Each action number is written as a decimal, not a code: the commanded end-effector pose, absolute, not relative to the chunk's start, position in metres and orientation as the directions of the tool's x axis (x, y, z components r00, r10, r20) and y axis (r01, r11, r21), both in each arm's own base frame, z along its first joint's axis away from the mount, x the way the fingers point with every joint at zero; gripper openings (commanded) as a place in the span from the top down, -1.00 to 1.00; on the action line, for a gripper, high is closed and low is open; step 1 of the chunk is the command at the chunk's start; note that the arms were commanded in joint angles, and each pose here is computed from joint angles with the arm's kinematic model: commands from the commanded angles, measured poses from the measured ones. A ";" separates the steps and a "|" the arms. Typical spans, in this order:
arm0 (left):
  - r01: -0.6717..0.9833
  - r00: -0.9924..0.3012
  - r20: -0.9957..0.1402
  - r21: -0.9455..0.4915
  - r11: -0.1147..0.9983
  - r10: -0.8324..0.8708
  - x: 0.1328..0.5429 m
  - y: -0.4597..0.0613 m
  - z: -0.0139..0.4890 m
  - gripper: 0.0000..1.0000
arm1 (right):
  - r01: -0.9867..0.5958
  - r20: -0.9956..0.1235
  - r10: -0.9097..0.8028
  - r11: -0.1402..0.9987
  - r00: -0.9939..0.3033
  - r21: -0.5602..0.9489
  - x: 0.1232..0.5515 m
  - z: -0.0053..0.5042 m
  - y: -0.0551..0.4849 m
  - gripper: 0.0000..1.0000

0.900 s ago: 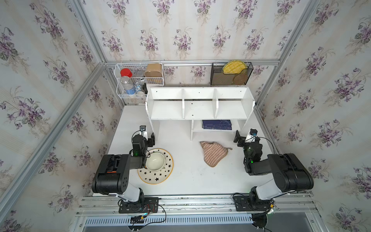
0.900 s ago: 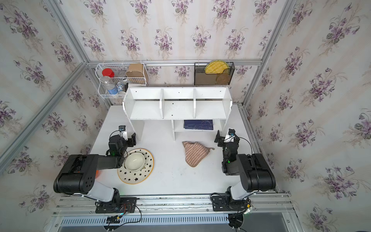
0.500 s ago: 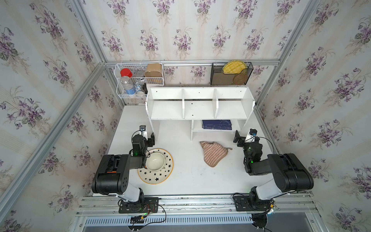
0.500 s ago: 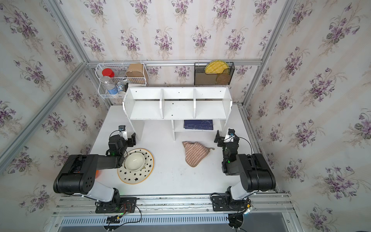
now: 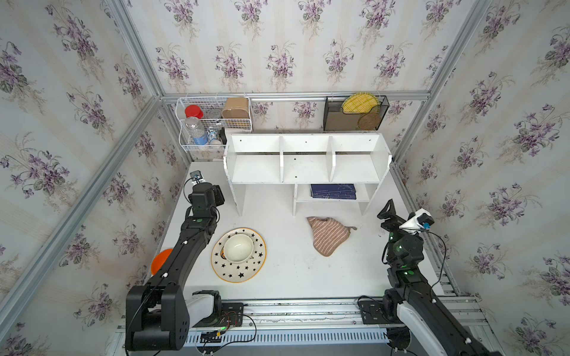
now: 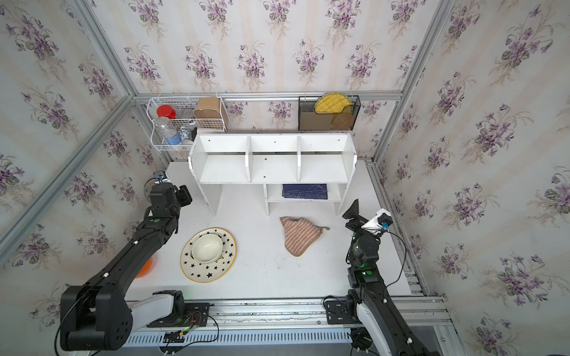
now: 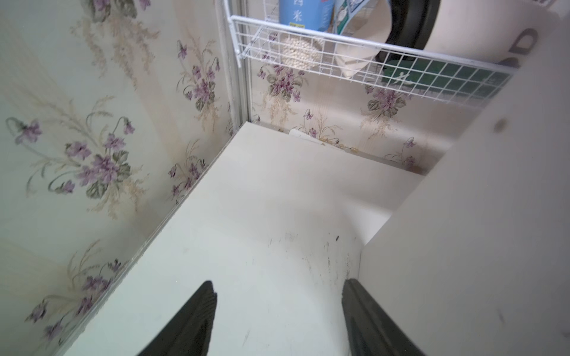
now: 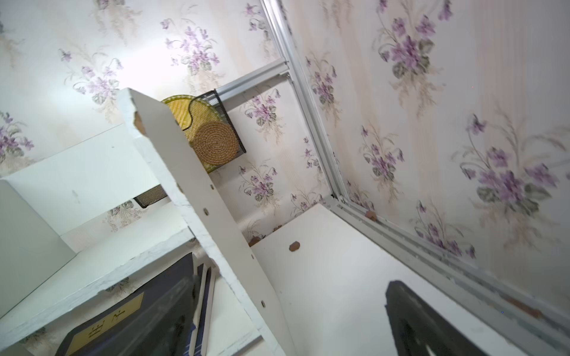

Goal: Wipe the bookshelf clean with a cloth
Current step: Pick up the cleaning item at the center of the board.

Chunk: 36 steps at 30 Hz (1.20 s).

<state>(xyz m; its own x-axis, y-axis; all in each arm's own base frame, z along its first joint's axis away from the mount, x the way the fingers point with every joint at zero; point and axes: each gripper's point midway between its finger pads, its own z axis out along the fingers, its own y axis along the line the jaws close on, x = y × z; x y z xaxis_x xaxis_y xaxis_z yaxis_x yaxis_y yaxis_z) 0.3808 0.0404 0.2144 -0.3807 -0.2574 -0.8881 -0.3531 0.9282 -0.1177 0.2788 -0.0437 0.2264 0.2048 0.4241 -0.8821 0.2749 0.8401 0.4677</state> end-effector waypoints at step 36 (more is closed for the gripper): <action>-0.086 -0.426 -0.857 -0.280 0.956 -0.289 0.313 -0.055 0.314 -0.46 | 0.012 -0.566 0.189 0.954 -0.802 0.301 0.256 0.005 0.198 0.30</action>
<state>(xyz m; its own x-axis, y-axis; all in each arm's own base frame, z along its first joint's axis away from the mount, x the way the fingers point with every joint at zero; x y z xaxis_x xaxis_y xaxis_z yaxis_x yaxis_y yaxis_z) 0.3122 -0.0555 0.3086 -0.4343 -0.3067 -0.8470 -0.0967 0.9507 -0.2947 0.2668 0.2016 0.0184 -0.7644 0.2032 -0.6118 -0.0005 0.9488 0.3158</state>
